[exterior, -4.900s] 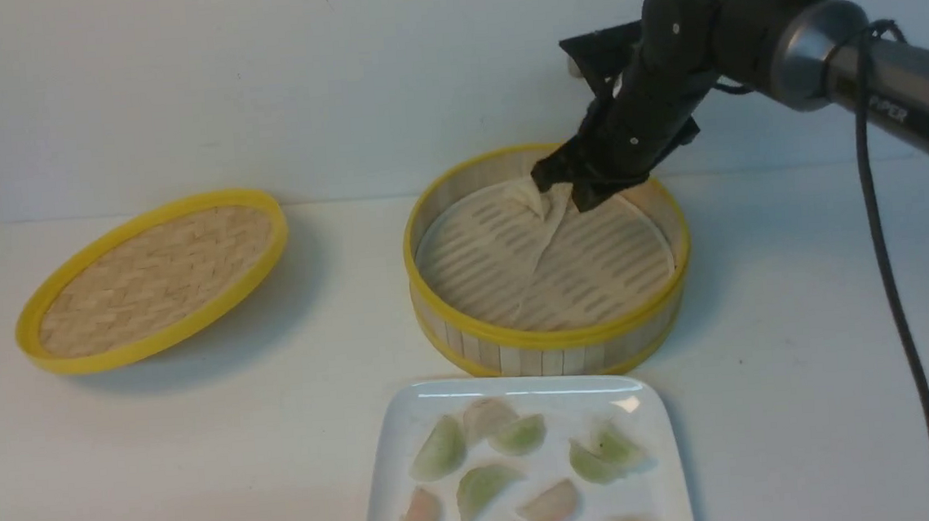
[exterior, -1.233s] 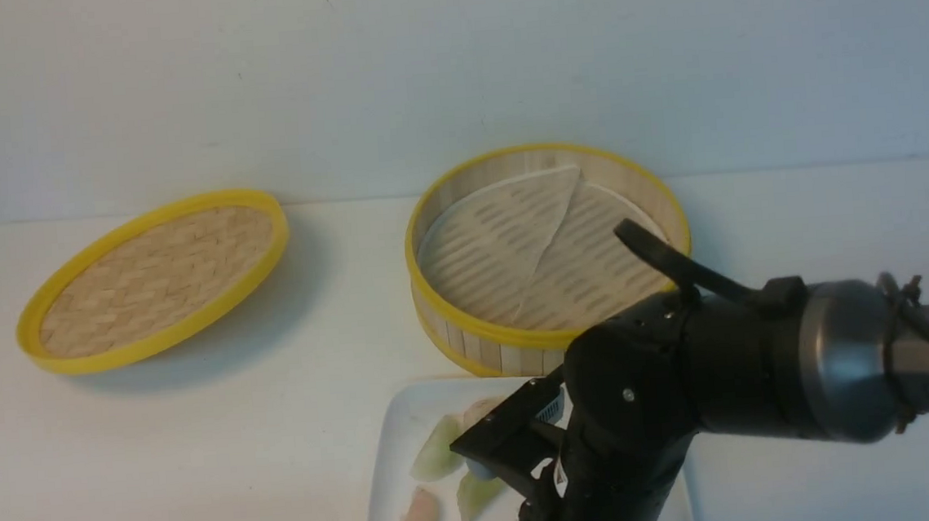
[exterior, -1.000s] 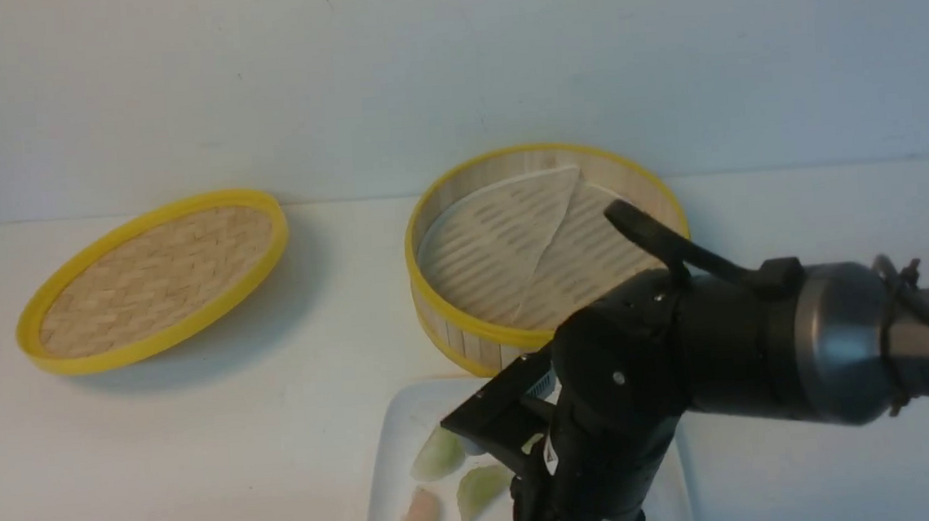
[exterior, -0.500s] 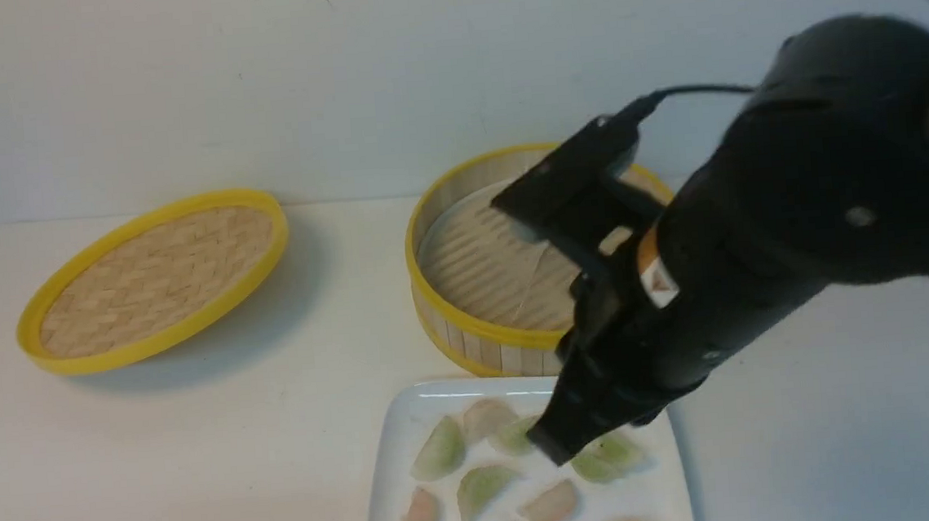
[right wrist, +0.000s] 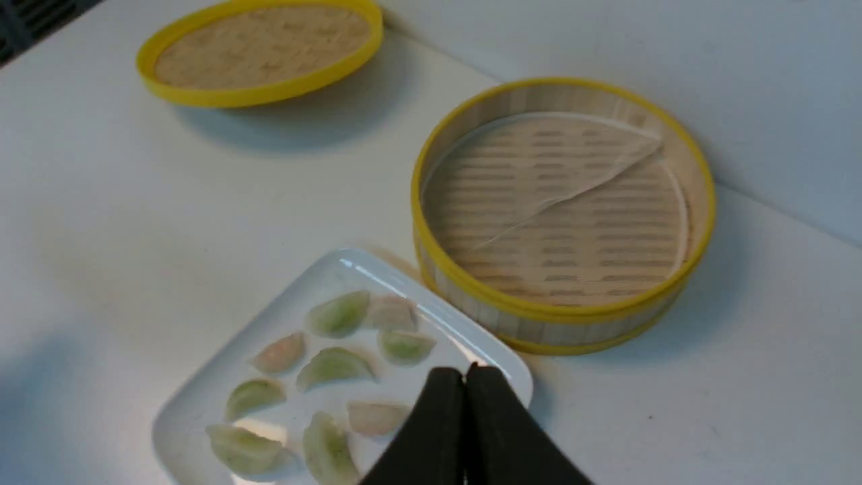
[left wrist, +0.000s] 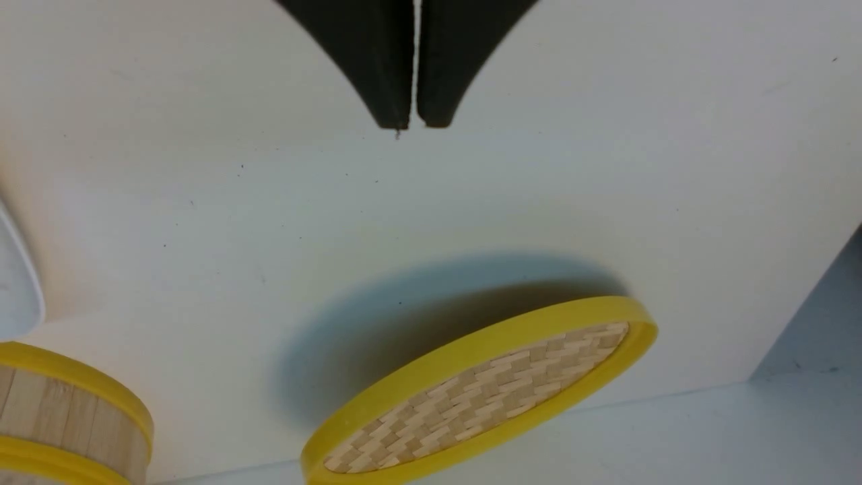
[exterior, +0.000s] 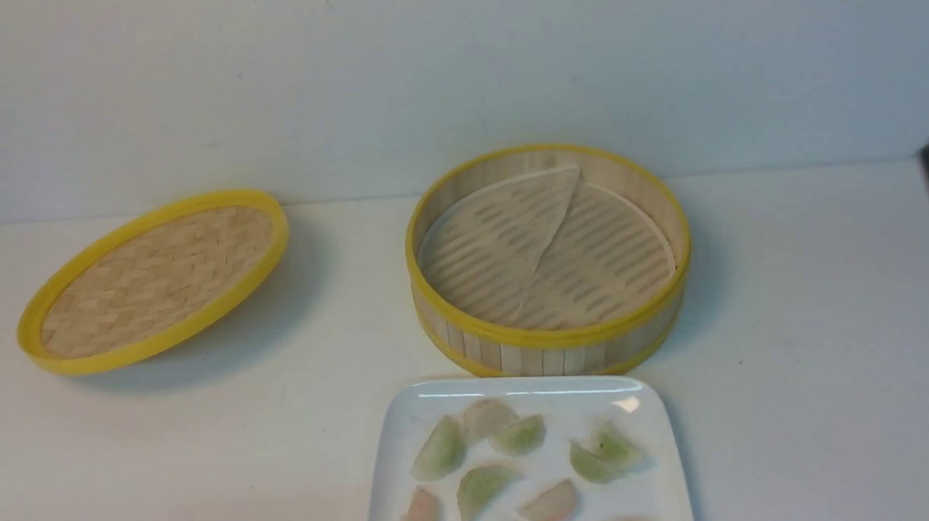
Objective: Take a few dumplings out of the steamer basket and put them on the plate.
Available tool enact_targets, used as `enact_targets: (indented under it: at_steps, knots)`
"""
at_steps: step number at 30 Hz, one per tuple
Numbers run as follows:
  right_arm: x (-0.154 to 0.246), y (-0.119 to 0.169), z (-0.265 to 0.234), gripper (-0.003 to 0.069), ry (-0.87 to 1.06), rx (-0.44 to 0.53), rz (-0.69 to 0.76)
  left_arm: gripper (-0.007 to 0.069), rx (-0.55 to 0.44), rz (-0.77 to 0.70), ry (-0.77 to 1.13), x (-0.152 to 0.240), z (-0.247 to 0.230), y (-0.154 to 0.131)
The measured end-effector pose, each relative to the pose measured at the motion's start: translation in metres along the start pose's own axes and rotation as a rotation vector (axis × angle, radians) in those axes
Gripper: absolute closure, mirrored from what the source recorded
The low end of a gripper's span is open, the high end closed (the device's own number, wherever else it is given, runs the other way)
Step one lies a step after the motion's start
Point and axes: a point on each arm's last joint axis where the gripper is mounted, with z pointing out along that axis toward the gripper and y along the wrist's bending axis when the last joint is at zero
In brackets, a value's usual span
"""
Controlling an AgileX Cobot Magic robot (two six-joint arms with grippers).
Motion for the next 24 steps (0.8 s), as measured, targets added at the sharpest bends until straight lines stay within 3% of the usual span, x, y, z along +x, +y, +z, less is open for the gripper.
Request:
enact_targets:
  at_steps: [4,11,18,24]
  knots:
    - [0.03,-0.017,-0.028,0.0673,-0.097,0.009,0.041,0.0631,0.0,0.0,0.0,0.0,0.0,0.0]
    - [0.086,-0.035,-0.064,0.0673,-0.384,-0.075,0.116,0.0631,0.0,0.0,0.0,0.0,0.0,0.0]
    - [0.1,-0.033,-0.069,0.0673,-0.589,-0.171,0.112,0.0631,0.0,0.0,0.0,0.0,0.0,0.0]
    - [0.102,-0.03,-0.063,0.0673,-0.604,-0.193,0.11,0.0631,0.0,0.0,0.0,0.0,0.0,0.0]
